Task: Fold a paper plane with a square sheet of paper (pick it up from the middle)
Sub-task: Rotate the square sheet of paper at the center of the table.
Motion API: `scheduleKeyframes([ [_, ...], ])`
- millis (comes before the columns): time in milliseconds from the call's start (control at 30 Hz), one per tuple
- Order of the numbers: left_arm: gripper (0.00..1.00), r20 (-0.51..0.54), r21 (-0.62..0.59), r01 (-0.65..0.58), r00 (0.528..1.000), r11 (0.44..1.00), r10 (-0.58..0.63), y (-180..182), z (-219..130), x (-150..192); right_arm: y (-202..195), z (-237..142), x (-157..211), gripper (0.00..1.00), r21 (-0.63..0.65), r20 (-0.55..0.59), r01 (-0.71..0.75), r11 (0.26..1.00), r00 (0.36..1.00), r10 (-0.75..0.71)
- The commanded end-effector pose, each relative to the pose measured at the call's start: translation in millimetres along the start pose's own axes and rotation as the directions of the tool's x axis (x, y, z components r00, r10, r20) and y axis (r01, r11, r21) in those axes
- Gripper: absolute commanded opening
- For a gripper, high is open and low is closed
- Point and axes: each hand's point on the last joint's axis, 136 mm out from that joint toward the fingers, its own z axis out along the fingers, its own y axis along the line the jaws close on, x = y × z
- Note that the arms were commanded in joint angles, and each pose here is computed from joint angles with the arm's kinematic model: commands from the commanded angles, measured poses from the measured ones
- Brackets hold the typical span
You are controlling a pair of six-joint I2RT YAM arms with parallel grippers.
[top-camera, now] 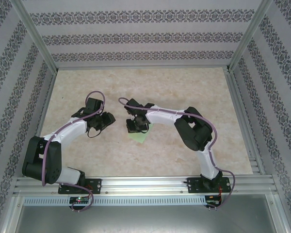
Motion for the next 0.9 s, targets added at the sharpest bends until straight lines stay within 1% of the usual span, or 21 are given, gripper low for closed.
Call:
scheduleKeyframes([
  [0, 0.39, -0.011, -0.016, 0.028, 1.000, 0.999, -0.028, 8.7, 1.2, 2.8, -6.6, 3.1, 23.5, 0.11, 0.021, -0.068, 0.033, 0.999, 0.997, -0.032],
  [67, 0.39, -0.021, -0.008, 0.026, 0.999, 1.000, -0.026, 7.4, 2.1, 4.4, -10.3, 1.5, 42.9, 0.11, 0.015, -0.117, 0.088, 0.996, 0.989, -0.086],
  [100, 0.39, -0.029, -0.005, 0.024, 0.999, 1.000, -0.025, 7.4, 2.9, 5.6, -13.7, -0.9, 52.1, 0.11, 0.013, -0.134, 0.138, 0.990, 0.982, -0.135],
  [167, 0.40, -0.042, 0.002, 0.020, 0.999, 1.000, -0.020, 6.1, 4.6, 7.2, -28.7, -7.3, 60.0, 0.10, 0.055, -0.130, 0.216, 0.975, 0.969, -0.208],
  [233, 0.40, -0.065, 0.013, 0.016, 0.998, 1.000, -0.015, 3.9, 6.4, 10.8, -36.7, -16.6, 56.8, 0.10, 0.061, -0.119, 0.242, 0.968, 0.965, -0.234],
  [300, 0.40, -0.087, 0.024, 0.015, 0.996, 1.000, -0.012, 2.3, 8.5, 14.4, -27.3, -33.0, 40.7, 0.10, 0.020, -0.058, 0.236, 0.971, 0.970, -0.235],
  [333, 0.40, -0.094, 0.030, 0.013, 0.996, 0.999, -0.010, 1.3, 9.1, 15.8, -21.2, -42.8, 30.0, 0.11, 0.003, -0.010, 0.220, 0.976, 0.976, -0.220],
  [400, 0.41, -0.114, 0.045, 0.009, 0.993, 0.999, -0.003, -1.9, 10.7, 19.9, -10.1, -63.0, 5.2, 0.16, -0.036, 0.092, 0.147, 0.989, 0.985, -0.143],
  [467, 0.42, -0.134, 0.059, 0.003, 0.991, 0.998, 0.005, -5.7, 12.1, 25.0, -13.5, -75.6, -14.4, 0.23, -0.044, 0.172, 0.055, 0.998, 0.984, -0.047],
  [500, 0.43, -0.143, 0.069, -0.001, 0.990, 0.998, 0.011, -8.8, 12.7, 27.6, -22.3, -79.3, -22.3, 0.27, -0.025, 0.207, 0.001, 1.000, 0.978, 0.004],
  [567, 0.44, -0.164, 0.085, -0.013, 0.986, 0.996, 0.027, -14.8, 14.2, 34.9, -40.6, -80.4, -30.2, 0.32, 0.008, 0.237, -0.075, 0.997, 0.969, 0.071],
  [667, 0.47, -0.198, 0.101, -0.043, 0.978, 0.994, 0.062, -24.3, 18.7, 47.5, -65.9, -78.0, -36.9, 0.36, 0.063, 0.251, -0.162, 0.985, 0.958, 0.142],
  [867, 0.51, -0.274, 0.136, -0.098, 0.953, 0.986, 0.132, -46.1, 35.0, 76.4, -81.5, -73.3, -62.8, 0.38, 0.066, 0.260, -0.198, 0.978, 0.950, 0.175],
])
